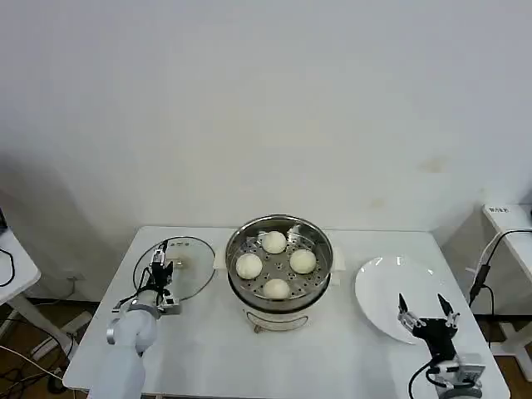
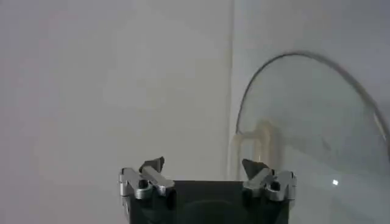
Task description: Take steamed baozi put them in steamer then cover it.
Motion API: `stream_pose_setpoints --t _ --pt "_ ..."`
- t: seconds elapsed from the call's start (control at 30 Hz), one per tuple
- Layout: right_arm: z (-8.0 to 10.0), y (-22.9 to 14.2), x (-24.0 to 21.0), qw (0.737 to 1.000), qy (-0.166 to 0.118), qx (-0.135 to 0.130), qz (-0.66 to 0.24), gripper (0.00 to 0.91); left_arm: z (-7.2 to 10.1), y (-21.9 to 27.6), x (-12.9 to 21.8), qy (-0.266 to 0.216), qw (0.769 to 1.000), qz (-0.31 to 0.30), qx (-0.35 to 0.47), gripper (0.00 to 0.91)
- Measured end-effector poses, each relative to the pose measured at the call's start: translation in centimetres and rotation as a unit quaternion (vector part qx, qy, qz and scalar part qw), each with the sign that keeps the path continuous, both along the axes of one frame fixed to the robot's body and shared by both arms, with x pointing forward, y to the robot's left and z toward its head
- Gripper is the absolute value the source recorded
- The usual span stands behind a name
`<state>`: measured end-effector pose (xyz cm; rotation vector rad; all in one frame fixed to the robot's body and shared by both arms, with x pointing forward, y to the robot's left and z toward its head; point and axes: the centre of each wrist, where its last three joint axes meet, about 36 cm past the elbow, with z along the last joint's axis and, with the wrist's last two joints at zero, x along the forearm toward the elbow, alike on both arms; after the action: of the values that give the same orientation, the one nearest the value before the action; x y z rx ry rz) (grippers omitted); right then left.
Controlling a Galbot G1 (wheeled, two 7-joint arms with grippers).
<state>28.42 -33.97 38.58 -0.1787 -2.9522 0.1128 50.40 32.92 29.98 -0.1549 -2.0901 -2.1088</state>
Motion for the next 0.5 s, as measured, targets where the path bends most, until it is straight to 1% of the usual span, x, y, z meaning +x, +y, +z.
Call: stream_pose_setpoints --t 0.5 --pt "0.7 -0.9 -0.2 1.0 -0.005 -0.006 -0.008 0.907 -1.0 0.4 2.4 0.007 1.0 0.003 -0.003 0.907"
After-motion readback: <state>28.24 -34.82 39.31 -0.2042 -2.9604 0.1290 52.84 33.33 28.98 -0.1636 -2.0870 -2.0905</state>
